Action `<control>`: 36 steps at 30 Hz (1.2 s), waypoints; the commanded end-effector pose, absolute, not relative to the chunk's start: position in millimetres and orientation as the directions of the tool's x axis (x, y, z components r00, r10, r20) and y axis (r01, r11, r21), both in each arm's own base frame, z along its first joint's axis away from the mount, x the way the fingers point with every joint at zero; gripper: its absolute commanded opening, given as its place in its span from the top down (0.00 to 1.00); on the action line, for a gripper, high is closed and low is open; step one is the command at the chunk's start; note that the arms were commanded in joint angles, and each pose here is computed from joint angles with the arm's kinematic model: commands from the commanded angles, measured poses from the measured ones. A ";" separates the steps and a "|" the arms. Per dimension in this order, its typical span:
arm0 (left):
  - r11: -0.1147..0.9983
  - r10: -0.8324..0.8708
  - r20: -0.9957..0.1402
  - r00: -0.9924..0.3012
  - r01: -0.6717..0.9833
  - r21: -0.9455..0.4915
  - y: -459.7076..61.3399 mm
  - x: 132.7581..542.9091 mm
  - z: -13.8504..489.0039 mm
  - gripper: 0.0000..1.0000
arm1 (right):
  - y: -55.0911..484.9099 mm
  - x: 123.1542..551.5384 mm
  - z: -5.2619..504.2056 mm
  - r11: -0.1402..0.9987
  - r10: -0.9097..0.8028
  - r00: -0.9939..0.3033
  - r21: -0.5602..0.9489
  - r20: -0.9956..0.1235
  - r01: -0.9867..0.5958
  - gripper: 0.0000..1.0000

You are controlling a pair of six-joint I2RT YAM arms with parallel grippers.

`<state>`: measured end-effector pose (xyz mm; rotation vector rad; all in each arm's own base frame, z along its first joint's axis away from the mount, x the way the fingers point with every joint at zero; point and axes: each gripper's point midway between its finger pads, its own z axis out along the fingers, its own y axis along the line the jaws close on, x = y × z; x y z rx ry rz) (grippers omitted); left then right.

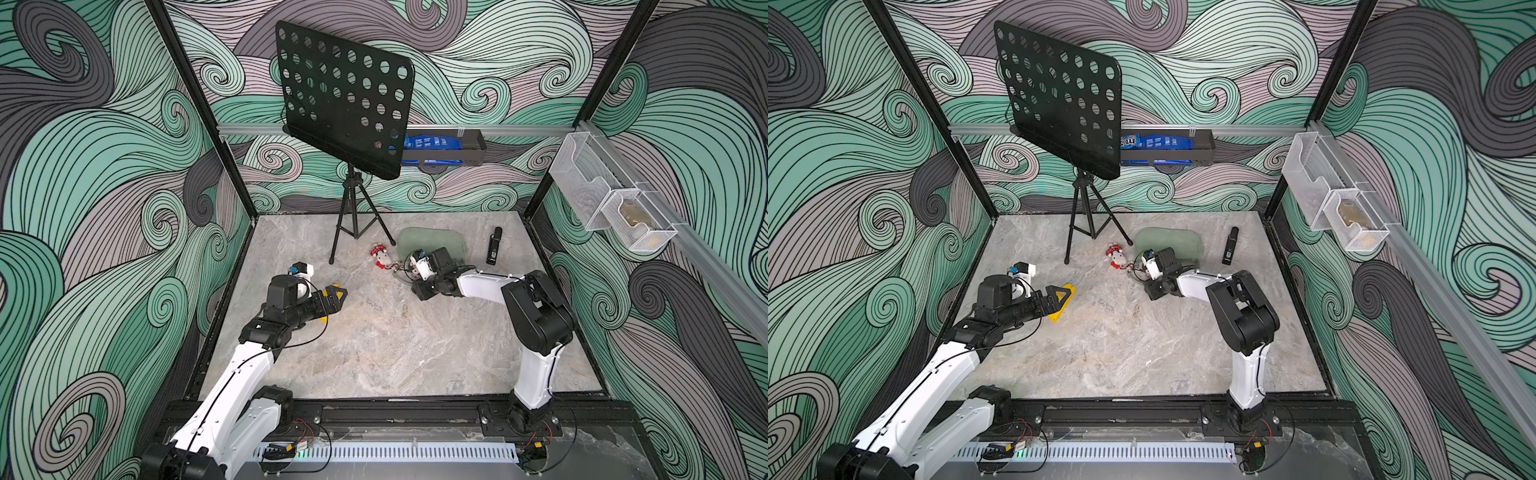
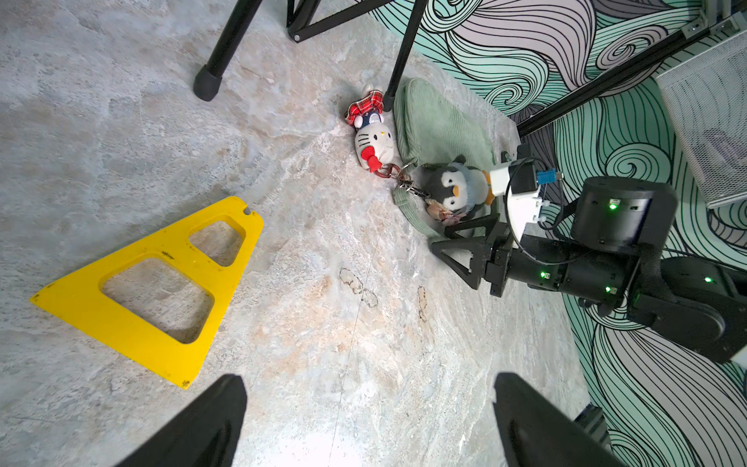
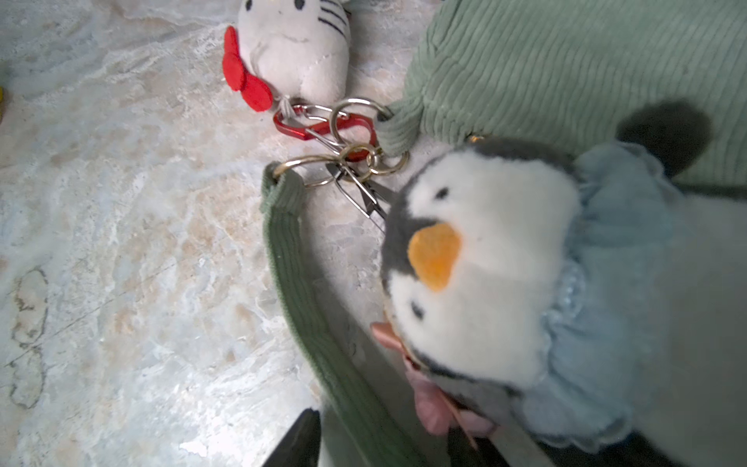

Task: Remove the decoration from the bag
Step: Pick up the bag from the center of the board.

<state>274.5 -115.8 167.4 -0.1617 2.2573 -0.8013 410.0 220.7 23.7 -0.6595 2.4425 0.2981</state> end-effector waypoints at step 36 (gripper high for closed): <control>0.634 -0.161 -0.906 -0.391 0.663 -0.398 -178.5 208.8 347.3 0.24 | 266.4 245.7 412.2 0.341 -0.038 -0.214 0.189 -0.976 -0.921 1.00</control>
